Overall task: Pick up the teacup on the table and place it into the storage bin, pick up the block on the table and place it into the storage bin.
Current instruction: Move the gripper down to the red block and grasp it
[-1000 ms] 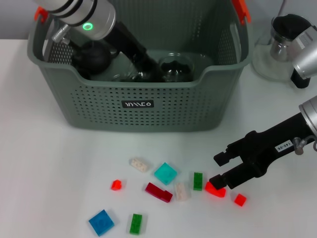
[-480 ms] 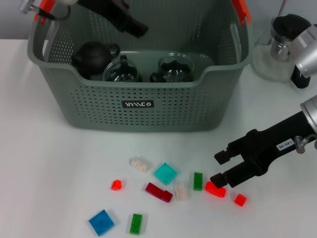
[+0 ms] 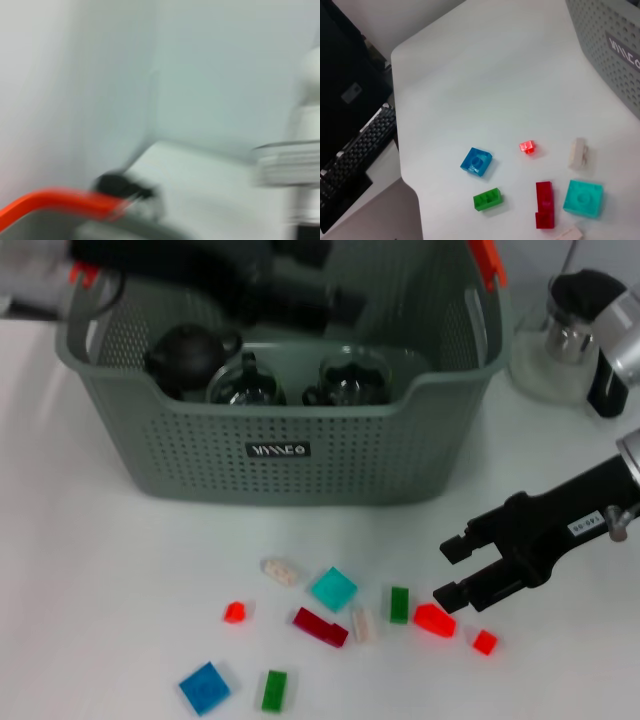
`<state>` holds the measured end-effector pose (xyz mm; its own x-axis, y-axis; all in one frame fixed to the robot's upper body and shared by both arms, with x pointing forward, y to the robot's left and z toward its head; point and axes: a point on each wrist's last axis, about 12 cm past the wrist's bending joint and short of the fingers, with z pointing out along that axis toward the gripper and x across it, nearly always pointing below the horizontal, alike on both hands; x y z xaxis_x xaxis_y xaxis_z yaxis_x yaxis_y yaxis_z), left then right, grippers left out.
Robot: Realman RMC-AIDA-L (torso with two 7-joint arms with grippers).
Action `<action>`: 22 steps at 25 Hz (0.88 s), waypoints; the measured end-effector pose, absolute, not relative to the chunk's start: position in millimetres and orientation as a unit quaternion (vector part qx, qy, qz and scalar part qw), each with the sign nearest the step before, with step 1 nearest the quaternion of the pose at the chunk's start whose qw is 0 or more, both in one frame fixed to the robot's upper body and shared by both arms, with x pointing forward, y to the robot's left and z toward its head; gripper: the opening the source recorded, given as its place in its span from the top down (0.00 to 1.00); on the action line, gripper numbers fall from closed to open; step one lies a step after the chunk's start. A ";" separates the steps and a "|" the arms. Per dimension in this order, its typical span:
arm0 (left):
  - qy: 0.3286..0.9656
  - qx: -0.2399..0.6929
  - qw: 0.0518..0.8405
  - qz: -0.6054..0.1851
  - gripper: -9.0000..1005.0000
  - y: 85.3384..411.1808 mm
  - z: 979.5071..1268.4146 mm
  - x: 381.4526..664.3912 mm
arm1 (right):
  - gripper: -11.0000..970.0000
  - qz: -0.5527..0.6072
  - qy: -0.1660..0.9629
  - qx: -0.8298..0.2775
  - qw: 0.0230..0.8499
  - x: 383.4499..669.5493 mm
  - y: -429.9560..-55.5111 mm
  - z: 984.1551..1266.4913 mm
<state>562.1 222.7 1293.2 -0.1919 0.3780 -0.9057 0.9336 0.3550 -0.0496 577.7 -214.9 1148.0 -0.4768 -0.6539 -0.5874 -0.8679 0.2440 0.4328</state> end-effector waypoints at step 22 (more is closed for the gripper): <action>0.610 0.512 0.458 -0.395 0.32 284.2 1145.0 492.9 | 0.17 0.321 0.765 -0.541 0.139 583.2 -204.9 1143.2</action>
<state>492.9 284.2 1145.0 -0.0555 0.2640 -0.9629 0.9865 0.1634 -0.0120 583.2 -204.9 1143.2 -0.3754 -0.7389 -0.5596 -0.9171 0.2085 0.3399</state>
